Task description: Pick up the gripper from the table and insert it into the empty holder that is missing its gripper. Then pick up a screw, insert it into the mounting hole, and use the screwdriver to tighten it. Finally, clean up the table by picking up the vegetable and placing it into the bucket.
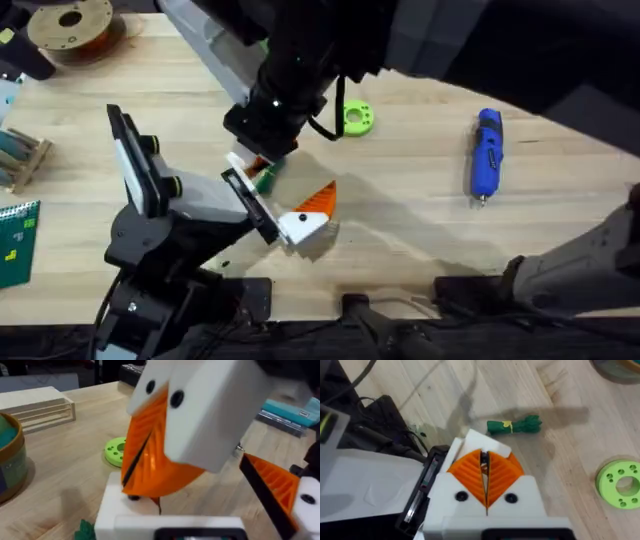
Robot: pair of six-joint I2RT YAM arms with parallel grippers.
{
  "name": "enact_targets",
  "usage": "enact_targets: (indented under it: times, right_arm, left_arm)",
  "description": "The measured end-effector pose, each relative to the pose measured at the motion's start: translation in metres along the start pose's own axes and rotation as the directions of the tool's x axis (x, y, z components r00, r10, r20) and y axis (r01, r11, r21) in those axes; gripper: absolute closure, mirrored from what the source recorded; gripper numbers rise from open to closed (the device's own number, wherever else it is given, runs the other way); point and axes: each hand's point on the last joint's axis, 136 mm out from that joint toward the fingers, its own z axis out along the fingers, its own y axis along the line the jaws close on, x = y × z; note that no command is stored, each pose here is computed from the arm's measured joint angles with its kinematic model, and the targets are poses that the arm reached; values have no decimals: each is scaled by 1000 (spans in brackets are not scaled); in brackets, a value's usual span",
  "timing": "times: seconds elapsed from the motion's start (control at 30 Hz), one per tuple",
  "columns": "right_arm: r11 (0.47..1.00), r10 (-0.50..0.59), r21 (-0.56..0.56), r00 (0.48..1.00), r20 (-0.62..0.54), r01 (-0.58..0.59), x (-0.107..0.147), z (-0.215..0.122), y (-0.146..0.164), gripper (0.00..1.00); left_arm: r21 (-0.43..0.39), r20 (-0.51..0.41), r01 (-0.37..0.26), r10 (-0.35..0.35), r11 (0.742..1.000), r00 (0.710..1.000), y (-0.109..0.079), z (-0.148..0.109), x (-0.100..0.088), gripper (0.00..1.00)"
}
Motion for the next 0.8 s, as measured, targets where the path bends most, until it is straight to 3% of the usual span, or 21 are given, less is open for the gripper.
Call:
enact_targets:
  times: [0.37,0.53,0.57,0.8]
  right_arm:
    - [1000,2,0,1000,0,-2,0,0,0,968]
    - [999,9,34,1000,-3,-9,1,-1,-8,263]
    - [999,12,48,1000,-1,-12,1,-1,-12,169]
    - [998,35,46,999,-9,-35,5,-6,-19,131]
  left_arm:
    - [0,1,-1,1,1000,1000,0,0,0,14]
    - [1,2,-2,2,1000,1000,0,0,0,14]
    - [0,2,-3,3,1000,1000,0,0,0,14]
    - [2,3,-12,12,1000,1000,0,0,-1,14]
